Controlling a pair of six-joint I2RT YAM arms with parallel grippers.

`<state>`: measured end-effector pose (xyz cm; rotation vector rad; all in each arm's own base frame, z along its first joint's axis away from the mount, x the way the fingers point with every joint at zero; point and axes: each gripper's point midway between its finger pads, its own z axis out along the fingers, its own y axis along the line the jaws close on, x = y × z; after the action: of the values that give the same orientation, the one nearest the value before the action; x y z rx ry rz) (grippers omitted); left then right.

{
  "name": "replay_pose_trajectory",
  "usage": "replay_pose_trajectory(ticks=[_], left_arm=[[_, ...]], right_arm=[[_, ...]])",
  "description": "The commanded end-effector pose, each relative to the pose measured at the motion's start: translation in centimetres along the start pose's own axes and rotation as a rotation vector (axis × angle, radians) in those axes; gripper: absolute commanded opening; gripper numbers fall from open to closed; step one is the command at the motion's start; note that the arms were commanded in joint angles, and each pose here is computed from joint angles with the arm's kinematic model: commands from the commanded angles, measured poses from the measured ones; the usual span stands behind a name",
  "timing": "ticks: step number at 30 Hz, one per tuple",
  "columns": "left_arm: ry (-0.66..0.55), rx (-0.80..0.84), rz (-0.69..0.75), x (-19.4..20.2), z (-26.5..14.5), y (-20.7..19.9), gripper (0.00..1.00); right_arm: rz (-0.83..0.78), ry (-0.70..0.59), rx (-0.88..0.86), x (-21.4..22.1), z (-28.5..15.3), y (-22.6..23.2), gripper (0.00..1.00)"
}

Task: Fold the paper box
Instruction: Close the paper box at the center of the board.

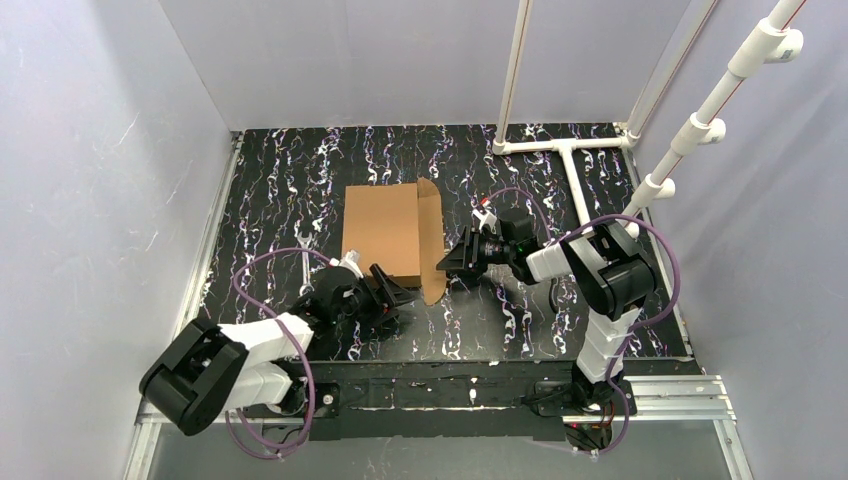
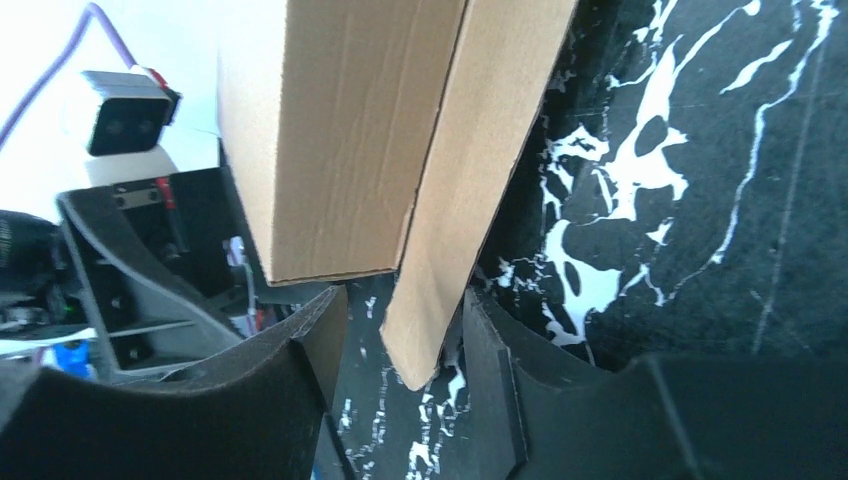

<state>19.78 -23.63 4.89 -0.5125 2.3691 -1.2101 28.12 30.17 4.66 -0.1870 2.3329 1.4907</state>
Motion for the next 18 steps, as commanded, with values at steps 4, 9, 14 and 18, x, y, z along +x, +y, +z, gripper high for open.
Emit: replay_pose_trajectory(ticks=[4, 9, 14, 18], left_arm=[[-0.060, 0.039, -0.028, -1.4, 1.7, -2.3, 0.66], [-0.063, 0.043, -0.037, -0.9, 2.7, -3.0, 0.65], [-0.067, 0.028, -0.048, -0.2, 3.5, -3.1, 0.64], [-0.058, 0.003, -0.026, 0.6, 4.1, -2.7, 0.62]], right_arm=[[0.051, -0.014, -0.135, -0.5, 0.0, 3.0, 0.52], [0.062, 0.015, -0.084, 0.1, 0.5, 1.8, 0.47], [0.082, 0.032, -0.078, 0.6, 0.8, 1.5, 0.43], [0.094, 0.043, -0.084, 0.9, 0.9, 1.5, 0.37]])
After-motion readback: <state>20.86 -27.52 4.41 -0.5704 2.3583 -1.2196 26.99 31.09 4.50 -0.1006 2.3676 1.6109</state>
